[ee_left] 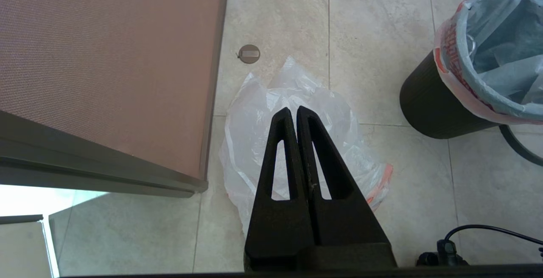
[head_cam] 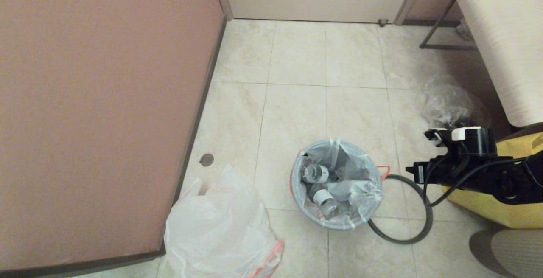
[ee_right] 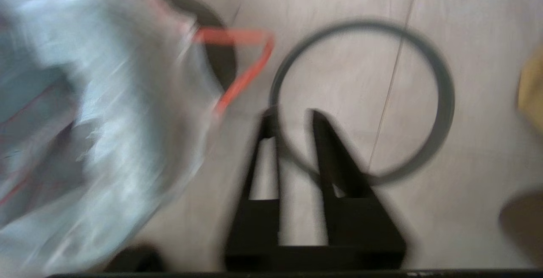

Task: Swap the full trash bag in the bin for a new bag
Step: Place the trash bag on the floor

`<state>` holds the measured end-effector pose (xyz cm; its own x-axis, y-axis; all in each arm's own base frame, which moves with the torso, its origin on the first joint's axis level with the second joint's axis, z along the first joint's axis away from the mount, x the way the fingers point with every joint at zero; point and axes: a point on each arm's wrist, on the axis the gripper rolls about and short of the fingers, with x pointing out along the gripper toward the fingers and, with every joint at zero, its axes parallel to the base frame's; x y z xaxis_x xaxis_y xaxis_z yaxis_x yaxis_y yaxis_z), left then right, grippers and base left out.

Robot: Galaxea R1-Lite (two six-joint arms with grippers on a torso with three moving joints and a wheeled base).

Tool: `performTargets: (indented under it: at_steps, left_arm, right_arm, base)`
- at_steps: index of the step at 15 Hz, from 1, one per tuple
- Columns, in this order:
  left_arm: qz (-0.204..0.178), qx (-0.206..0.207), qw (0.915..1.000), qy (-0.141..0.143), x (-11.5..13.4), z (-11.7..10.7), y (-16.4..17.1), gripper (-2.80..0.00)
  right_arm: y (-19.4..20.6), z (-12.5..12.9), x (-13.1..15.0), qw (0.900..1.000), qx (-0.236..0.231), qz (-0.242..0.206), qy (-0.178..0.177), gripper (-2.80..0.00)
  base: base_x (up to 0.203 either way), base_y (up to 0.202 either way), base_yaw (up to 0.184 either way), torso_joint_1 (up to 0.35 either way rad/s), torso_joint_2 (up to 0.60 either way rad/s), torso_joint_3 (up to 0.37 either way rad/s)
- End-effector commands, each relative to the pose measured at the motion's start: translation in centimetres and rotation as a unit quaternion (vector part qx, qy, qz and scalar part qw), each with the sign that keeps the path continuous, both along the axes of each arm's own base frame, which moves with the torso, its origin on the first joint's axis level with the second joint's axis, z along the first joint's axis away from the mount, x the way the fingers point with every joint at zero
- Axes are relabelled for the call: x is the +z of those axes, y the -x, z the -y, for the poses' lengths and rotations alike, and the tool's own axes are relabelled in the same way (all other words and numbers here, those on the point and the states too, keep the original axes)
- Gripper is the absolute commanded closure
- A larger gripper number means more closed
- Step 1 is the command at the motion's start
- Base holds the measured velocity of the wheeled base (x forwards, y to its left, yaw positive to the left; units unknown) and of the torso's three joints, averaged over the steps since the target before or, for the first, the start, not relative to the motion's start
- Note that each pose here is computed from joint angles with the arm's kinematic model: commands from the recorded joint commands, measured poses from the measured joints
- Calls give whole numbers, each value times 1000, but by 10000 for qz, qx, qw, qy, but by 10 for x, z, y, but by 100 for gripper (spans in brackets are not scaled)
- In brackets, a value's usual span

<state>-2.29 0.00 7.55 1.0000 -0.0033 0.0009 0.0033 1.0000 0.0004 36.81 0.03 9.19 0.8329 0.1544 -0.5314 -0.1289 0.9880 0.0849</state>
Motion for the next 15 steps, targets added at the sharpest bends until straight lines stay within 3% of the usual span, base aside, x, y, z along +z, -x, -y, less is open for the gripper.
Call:
performTargets:
  at_steps: [1, 8, 15]
  left_arm:
    - [-4, 1, 10000, 2, 0, 0, 0, 0]
    - [-4, 1, 10000, 2, 0, 0, 0, 0]
    - [-4, 1, 10000, 2, 0, 0, 0, 0]
  right_arm:
    - [-23, 4, -27, 9998, 6, -187, 30, -280]
    - [-57, 6, -40, 9998, 79, -141, 134, -280]
    - [-61, -2, -45, 9995, 165, -228, 142, -280]
  base:
    - [0, 0, 0, 0, 0, 0]
    - [0, 0, 0, 0, 0, 0]
    - [0, 0, 0, 0, 0, 0]
